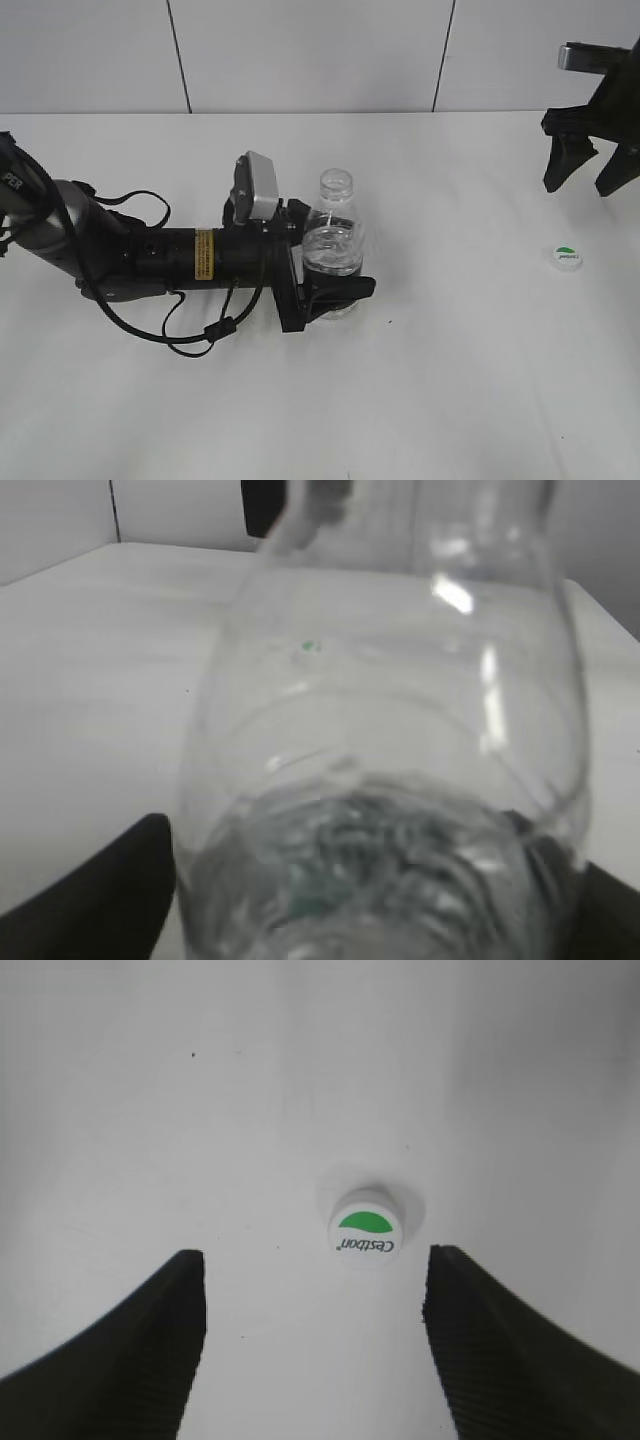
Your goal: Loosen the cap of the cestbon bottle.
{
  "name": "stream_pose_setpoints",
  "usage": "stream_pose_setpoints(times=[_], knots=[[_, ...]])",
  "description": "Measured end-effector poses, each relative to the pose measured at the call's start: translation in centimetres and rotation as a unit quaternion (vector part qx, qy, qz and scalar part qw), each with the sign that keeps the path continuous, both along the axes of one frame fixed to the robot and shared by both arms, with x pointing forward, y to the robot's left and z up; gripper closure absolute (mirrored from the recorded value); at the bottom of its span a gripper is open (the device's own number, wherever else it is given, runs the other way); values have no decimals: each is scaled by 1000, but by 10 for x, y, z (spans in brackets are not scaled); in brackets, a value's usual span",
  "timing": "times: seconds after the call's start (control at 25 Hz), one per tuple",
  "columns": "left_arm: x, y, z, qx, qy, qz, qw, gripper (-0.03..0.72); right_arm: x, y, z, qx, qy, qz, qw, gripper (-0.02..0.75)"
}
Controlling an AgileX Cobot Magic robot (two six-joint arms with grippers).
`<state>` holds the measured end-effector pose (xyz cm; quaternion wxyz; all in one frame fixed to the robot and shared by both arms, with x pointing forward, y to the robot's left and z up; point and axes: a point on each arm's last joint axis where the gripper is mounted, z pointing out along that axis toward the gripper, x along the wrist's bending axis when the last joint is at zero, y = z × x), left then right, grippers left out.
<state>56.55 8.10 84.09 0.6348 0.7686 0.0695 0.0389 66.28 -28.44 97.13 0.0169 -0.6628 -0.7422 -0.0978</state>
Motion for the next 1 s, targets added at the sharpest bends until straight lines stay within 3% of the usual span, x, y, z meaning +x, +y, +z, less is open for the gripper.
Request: stream_pose_setpoints(times=[0.44, 1.0], knots=[[-1, -1, 4, -11, 21, -4, 1000, 106, 0, 0, 1, 0, -1, 0, 1000, 220], [1, -2, 52, -43, 23, -2, 999, 106, -2, 0, 1, 1, 12, 2, 1000, 220]])
